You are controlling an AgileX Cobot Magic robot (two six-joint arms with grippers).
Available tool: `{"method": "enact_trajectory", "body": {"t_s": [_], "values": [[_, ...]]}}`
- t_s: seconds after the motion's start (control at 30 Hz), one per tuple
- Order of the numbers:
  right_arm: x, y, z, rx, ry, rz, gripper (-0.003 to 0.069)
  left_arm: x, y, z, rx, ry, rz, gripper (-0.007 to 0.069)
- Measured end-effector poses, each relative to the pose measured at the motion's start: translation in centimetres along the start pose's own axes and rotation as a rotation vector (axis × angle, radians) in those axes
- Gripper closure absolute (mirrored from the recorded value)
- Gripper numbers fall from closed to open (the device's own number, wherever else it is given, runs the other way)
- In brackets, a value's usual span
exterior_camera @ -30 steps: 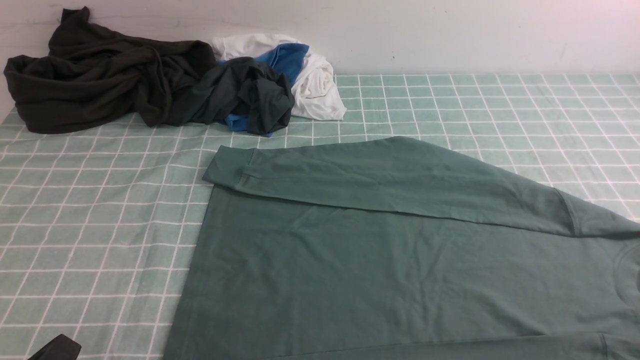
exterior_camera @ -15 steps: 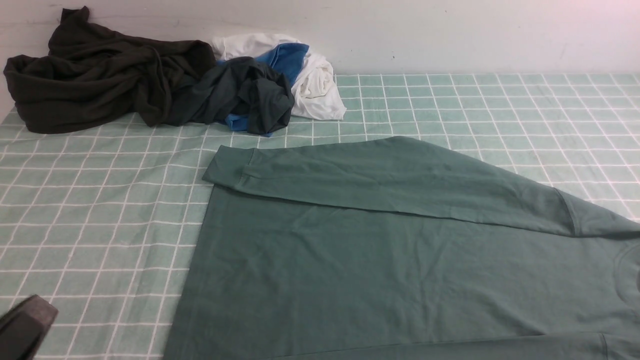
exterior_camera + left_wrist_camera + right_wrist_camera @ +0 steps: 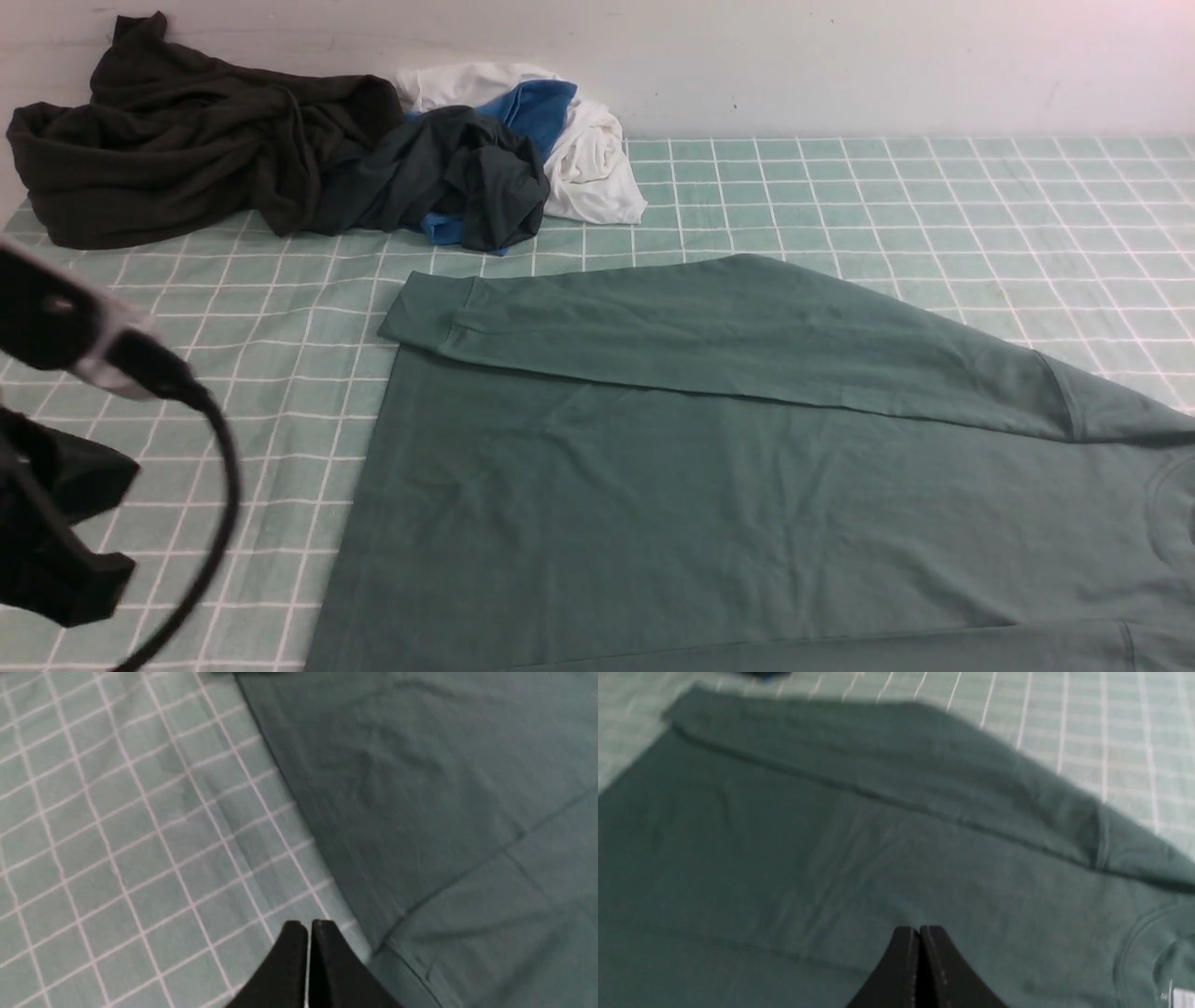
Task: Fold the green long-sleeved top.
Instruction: Use the left arm to clamp the cuff closest to it
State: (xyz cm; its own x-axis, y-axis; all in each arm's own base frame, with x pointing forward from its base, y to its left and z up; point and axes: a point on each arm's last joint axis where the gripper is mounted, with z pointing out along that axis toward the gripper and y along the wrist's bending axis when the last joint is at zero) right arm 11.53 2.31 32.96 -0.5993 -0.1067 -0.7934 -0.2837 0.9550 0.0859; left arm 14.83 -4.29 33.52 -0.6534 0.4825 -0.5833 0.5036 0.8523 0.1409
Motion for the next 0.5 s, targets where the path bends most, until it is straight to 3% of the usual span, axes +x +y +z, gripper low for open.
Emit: {"method": "enact_trajectory", "body": {"t_s": [0.13, 0.27, 0.5], "values": [[-0.7, 0.1, 1.6, -0.075, 0.154, -0.034, 0.0673, -0.9, -2.0, 3.9, 0.092, 0.197, 0.086, 0.0603], [-0.5, 0.8, 2.0, -0.124, 0.209, -0.072, 0.0673, -1.3, -3.3, 8.1, 0.141, 0.364, 0.099, 0.052], [-0.4, 0.9, 2.0, -0.126, 0.215, -0.101, 0.0673, -1.1, -4.0, 14.4, 0.196, 0.537, 0.123, 0.0281]]}}
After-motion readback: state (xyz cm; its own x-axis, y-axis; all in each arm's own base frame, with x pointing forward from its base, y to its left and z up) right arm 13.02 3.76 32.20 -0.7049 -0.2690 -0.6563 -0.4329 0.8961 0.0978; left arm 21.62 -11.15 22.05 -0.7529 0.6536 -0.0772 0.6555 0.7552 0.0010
